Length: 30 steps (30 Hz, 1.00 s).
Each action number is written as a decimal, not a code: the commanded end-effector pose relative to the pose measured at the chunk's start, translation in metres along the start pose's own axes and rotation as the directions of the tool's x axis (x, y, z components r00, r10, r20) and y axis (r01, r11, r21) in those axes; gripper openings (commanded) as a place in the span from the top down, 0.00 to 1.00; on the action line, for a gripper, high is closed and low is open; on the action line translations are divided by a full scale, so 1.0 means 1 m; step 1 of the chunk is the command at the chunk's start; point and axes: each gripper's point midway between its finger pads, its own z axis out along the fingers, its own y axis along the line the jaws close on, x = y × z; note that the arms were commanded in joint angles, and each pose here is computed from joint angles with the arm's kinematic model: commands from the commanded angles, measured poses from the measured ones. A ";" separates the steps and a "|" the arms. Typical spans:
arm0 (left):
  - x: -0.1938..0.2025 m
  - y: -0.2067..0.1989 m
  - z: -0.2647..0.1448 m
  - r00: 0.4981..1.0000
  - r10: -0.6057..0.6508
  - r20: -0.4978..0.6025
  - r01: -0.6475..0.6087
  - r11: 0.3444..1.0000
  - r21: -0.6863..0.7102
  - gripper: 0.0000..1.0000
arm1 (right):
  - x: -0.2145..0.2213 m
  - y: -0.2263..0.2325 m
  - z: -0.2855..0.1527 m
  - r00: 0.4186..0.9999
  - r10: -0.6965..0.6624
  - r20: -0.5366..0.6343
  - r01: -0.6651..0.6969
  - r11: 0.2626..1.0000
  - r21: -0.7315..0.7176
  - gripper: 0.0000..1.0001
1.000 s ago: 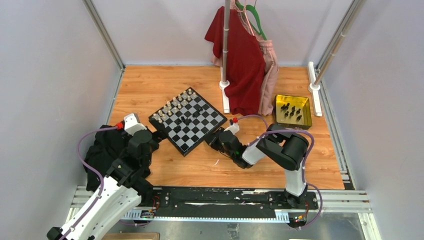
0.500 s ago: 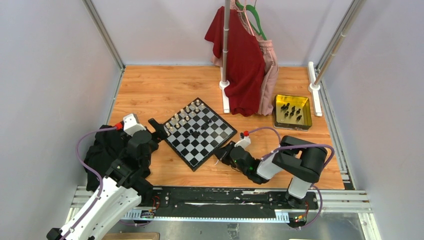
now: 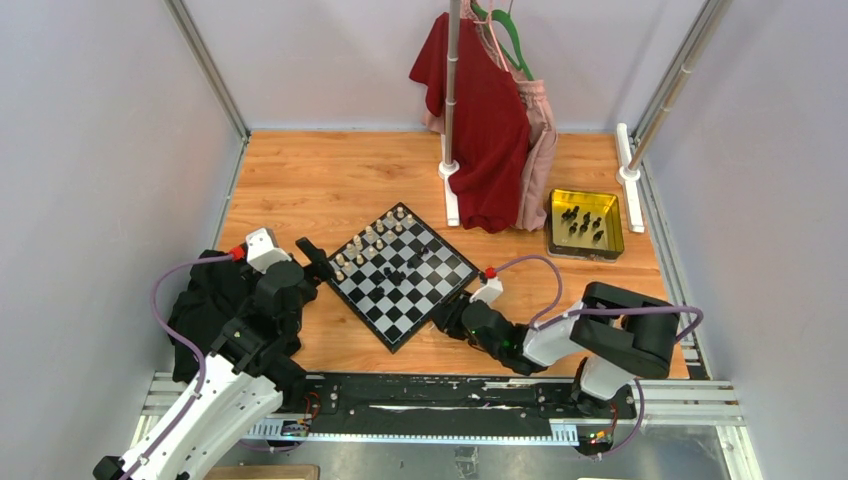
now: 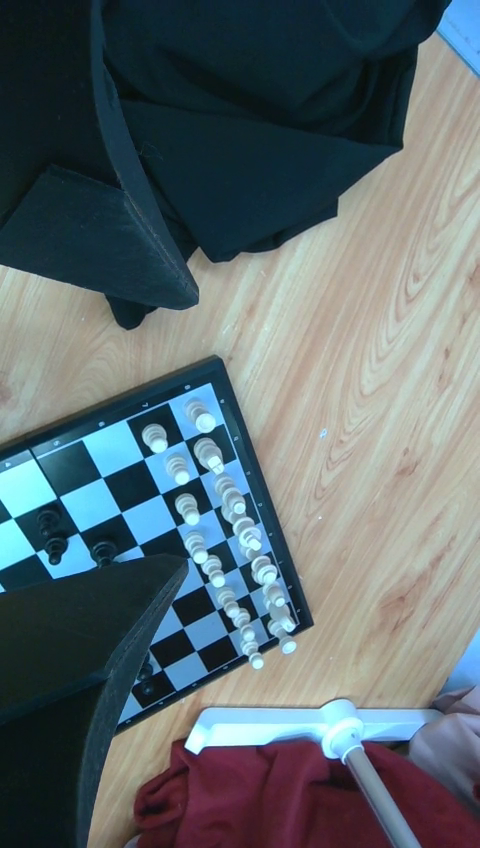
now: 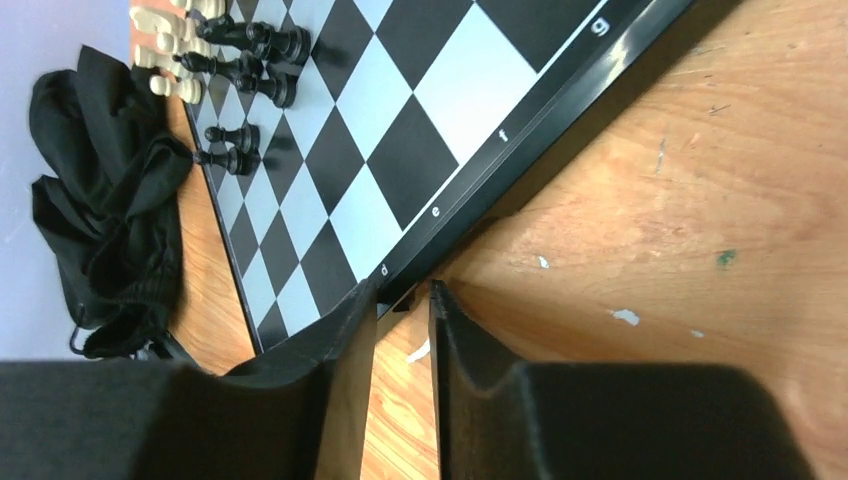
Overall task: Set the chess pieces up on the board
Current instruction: Move the chessboard to the center of the board, then pick up the chess piece from the chessboard.
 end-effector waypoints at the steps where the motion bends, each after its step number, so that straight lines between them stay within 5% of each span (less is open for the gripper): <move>1: -0.008 0.002 0.000 0.999 -0.028 0.033 0.028 0.999 -0.019 0.00 | 0.010 -0.023 -0.008 0.974 -0.215 -0.065 0.221 0.970 0.102 0.66; 4: -0.007 0.002 0.000 0.999 -0.028 0.033 0.029 0.999 -0.019 0.00 | 0.004 -0.017 -0.013 0.955 -0.288 -0.077 0.296 0.947 0.123 0.57; 10: -0.008 0.000 0.000 0.999 -0.024 0.035 0.024 1.000 -0.014 0.00 | -0.020 -0.010 -0.040 0.893 -0.437 -0.106 0.449 0.876 0.175 0.54; 16: -0.008 -0.004 0.002 0.999 -0.025 0.034 0.025 1.000 -0.001 0.00 | -0.061 0.016 -0.055 0.732 -0.667 -0.138 0.680 0.703 0.209 0.56; 21: -0.002 -0.009 0.007 1.000 -0.025 0.018 0.025 1.000 0.011 0.00 | -0.097 0.027 -0.036 0.611 -0.760 -0.222 0.789 0.561 0.250 0.58; 30: 0.004 -0.017 0.011 1.000 -0.030 -0.001 0.030 0.999 0.031 0.00 | -0.123 0.025 0.034 0.532 -0.781 -0.328 0.847 0.495 0.195 0.65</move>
